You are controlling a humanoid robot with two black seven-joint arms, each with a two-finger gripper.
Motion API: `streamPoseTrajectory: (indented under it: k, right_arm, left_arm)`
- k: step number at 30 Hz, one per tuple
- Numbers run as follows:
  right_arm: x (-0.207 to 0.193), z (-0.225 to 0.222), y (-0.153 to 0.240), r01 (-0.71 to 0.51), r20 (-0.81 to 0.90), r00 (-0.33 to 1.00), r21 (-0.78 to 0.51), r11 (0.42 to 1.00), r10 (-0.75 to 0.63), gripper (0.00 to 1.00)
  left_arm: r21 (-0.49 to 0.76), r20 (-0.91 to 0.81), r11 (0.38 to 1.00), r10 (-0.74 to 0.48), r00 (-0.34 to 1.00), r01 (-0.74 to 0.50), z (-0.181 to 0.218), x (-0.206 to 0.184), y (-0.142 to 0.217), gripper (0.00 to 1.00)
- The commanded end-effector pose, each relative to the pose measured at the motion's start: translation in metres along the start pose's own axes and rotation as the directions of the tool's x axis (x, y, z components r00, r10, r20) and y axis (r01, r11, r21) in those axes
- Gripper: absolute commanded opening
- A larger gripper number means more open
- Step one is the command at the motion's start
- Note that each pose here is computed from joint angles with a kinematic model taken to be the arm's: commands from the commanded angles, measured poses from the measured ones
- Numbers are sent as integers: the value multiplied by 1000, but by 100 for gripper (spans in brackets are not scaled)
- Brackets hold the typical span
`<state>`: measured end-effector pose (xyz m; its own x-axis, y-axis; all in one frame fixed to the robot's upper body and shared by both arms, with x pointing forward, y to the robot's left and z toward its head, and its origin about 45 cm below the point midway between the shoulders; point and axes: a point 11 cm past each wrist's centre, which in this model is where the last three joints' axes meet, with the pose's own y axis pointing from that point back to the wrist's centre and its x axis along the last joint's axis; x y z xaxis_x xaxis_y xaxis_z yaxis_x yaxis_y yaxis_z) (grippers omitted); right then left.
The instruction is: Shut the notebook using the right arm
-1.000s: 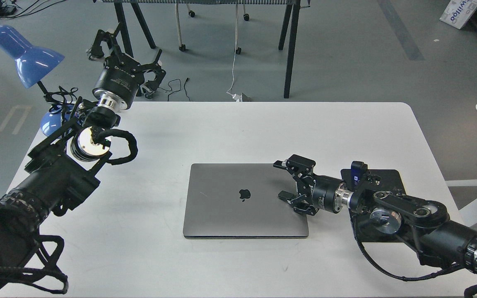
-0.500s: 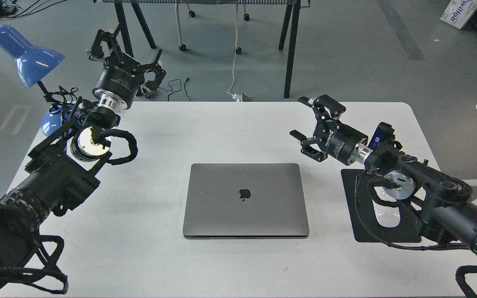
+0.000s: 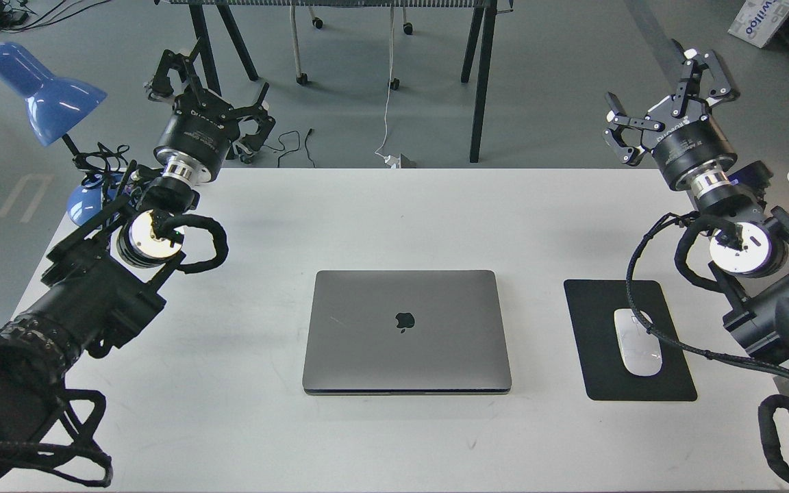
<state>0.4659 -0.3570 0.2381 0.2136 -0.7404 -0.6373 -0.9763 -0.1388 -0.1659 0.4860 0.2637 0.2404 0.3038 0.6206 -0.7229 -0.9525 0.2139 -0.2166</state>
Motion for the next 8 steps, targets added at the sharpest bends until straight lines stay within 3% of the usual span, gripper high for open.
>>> streamPoseTrajectory:
  k: [1,8]
  right_arm:
    - [10,-1,4,-35,27,999,19,999,35,100]
    - [9,0,4,-33,29,999,16,999,33,100]
  left_arm:
    - [-2,-2,1000,0,1000,0,0,0,0,100]
    - [-5,-4,1000,1,1000,-1,1,0,0,100]
